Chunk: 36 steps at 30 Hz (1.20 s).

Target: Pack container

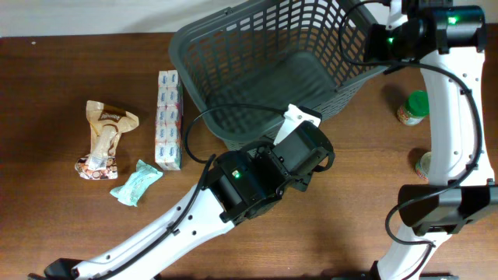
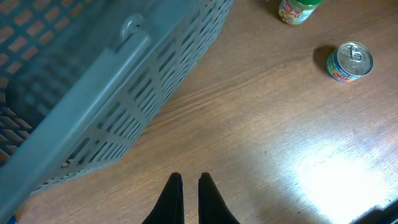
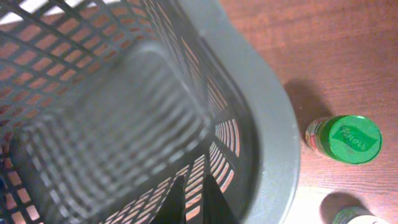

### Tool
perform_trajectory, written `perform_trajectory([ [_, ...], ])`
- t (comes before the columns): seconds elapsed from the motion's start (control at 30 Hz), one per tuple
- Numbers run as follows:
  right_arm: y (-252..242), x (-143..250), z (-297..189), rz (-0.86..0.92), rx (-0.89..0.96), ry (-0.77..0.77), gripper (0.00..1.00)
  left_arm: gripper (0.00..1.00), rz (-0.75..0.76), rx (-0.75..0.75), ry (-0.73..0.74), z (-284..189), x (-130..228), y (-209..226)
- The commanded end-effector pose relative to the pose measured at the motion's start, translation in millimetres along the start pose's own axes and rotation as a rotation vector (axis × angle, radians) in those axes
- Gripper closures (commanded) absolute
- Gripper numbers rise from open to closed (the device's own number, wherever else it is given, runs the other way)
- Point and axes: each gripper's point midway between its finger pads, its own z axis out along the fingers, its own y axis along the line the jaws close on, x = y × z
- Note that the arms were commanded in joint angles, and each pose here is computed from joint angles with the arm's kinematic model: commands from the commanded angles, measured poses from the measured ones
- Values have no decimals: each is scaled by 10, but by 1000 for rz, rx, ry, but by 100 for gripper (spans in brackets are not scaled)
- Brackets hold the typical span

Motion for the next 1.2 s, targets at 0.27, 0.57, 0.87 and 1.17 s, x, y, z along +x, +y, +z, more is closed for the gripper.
perform_trajectory([
  [0.27, 41, 55, 60, -18, -7, 24, 96, 98, -23, -33, 2, 101, -55, 59],
  [0.57, 40, 57, 60, -21, -6, 24, 96, 98, -39, -47, 14, 170, -64, 138],
  [0.87, 34, 88, 59, -21, -4, 37, 96, 98, -74, -79, 13, 210, -115, 323],
  [1.17, 27, 129, 57, -20, -1, 54, 96, 98, -99, -102, 11, 229, -151, 458],
])
